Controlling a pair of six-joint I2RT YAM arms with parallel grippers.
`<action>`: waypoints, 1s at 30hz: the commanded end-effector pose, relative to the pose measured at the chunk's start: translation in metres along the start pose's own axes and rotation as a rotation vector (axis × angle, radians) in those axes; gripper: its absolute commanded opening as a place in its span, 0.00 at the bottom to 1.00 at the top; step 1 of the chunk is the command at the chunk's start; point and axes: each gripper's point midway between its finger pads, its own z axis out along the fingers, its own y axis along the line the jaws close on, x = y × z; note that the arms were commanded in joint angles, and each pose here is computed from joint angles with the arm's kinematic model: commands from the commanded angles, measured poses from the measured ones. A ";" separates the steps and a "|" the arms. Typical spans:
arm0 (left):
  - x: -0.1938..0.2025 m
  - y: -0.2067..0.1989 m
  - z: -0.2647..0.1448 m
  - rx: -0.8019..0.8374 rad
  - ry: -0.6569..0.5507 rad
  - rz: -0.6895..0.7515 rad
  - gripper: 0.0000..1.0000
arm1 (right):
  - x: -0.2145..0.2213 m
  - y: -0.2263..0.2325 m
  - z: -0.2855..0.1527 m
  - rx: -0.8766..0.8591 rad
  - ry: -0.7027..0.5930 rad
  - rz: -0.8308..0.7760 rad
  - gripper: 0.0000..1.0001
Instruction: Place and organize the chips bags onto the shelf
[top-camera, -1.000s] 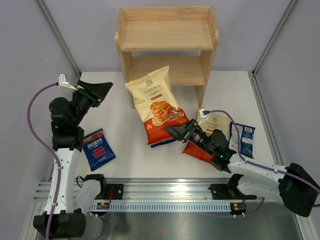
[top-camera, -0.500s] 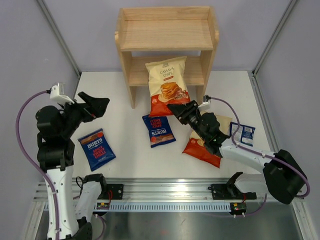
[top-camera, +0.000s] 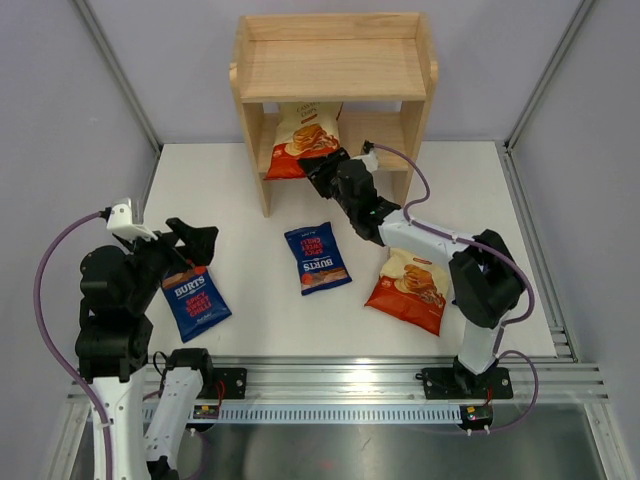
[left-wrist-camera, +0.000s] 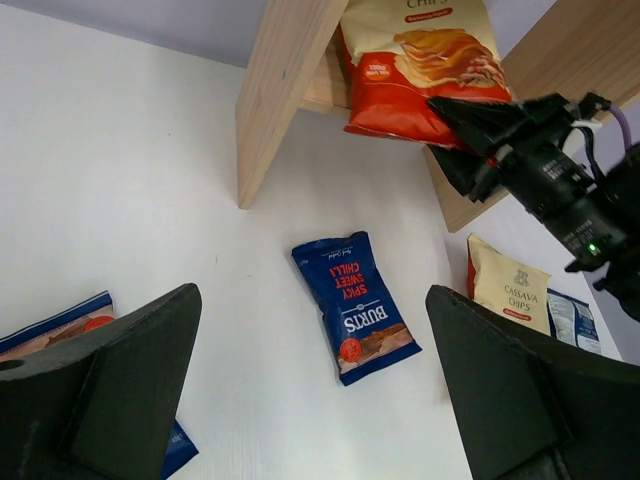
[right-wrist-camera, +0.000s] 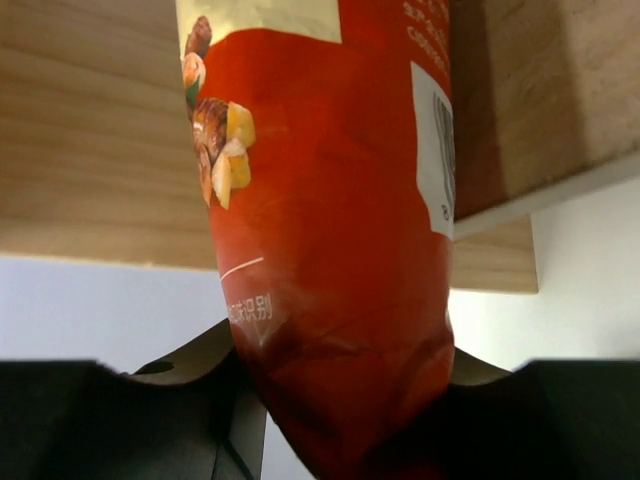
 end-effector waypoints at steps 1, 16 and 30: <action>-0.010 -0.001 -0.003 -0.007 -0.039 0.049 0.99 | -0.018 0.020 0.020 0.018 -0.079 0.022 0.17; -0.004 -0.001 0.000 0.006 -0.028 0.045 0.99 | 0.029 0.014 0.069 0.086 0.067 0.006 0.22; -0.001 -0.002 -0.002 0.014 -0.020 0.047 0.99 | 0.010 0.008 0.045 0.175 0.077 -0.080 0.77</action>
